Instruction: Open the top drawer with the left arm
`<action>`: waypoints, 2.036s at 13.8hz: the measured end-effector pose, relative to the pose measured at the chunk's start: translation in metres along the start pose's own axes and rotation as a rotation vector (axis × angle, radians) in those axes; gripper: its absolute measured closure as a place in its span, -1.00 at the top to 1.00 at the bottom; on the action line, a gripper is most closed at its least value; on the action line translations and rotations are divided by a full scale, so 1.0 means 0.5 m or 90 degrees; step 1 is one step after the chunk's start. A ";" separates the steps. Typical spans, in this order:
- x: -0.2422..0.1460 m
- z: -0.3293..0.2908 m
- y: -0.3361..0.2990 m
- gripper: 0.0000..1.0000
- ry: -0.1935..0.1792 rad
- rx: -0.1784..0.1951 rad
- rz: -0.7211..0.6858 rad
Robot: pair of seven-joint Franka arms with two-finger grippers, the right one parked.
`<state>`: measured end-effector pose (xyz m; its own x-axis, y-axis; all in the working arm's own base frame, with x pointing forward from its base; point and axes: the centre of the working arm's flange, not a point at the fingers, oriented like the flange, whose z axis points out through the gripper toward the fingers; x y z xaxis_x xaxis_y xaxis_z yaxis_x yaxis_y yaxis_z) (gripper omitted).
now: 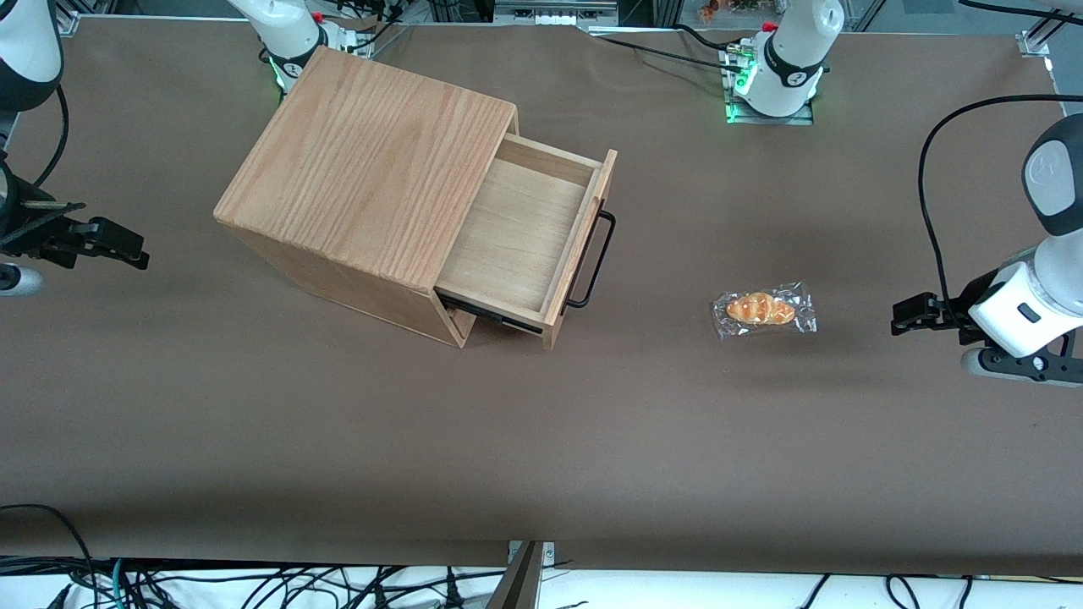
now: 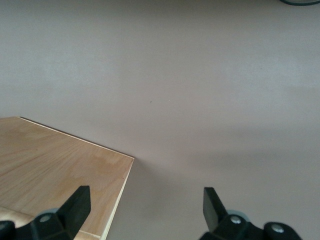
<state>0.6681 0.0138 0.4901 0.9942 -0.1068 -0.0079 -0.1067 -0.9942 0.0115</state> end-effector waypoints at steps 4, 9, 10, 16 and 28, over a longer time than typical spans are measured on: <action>-0.005 0.006 -0.011 1.00 -0.009 0.003 -0.004; -0.035 -0.011 -0.014 1.00 -0.055 0.001 -0.004; -0.041 -0.021 -0.013 1.00 -0.058 0.001 -0.004; -0.061 -0.039 -0.011 1.00 -0.078 -0.004 -0.002; -0.067 -0.072 -0.022 1.00 -0.069 -0.003 -0.010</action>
<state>0.6364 0.0285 0.5260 0.9889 -0.0927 -0.1157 -0.0916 -0.9957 0.0155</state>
